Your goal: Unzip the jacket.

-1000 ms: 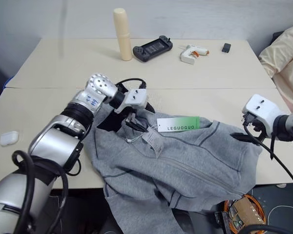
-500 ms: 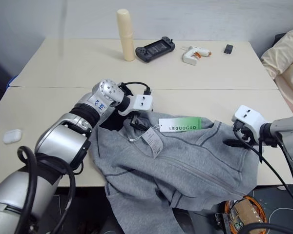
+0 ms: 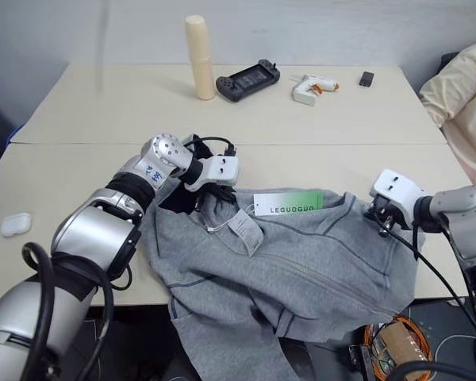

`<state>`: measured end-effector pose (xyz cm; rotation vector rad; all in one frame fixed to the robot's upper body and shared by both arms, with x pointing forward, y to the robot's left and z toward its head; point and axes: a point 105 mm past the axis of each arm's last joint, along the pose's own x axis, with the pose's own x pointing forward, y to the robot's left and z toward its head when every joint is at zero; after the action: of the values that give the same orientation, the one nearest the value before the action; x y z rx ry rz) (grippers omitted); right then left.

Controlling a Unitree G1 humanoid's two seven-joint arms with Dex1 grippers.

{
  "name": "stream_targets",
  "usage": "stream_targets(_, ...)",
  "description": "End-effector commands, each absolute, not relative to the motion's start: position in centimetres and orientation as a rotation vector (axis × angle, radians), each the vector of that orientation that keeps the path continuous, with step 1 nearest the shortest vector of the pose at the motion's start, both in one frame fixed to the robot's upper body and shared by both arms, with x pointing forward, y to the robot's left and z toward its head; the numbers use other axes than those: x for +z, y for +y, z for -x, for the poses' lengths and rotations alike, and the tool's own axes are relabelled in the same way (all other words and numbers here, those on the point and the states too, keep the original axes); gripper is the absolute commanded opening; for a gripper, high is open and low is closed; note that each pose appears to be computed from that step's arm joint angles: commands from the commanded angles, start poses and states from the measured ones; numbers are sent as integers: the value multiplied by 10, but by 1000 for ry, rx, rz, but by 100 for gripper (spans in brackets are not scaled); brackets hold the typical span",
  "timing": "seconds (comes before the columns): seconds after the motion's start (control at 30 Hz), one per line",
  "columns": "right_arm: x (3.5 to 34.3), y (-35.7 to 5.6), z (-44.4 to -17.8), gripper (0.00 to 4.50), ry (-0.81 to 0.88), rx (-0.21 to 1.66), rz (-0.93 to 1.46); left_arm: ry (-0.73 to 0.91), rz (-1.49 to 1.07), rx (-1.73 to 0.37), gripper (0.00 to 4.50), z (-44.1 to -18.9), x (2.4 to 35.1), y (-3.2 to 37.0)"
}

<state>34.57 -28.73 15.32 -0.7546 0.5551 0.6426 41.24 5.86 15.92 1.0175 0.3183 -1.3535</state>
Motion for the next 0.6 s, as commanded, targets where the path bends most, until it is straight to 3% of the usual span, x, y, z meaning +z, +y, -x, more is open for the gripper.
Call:
stream_targets(0.03,170,-296,-363,0,469,540,811,238,-994,-1183,4,-429,182,79)
stream_targets(0.3,204,-310,-412,0,275,221,785,212,-697,-903,4,-446,200,138)
stream_targets(0.5,214,-299,-430,0,199,189,856,227,-642,-794,4,-451,192,157)
stream_targets(0.6,212,-305,-437,0,244,140,839,242,-639,-820,4,-449,182,152)
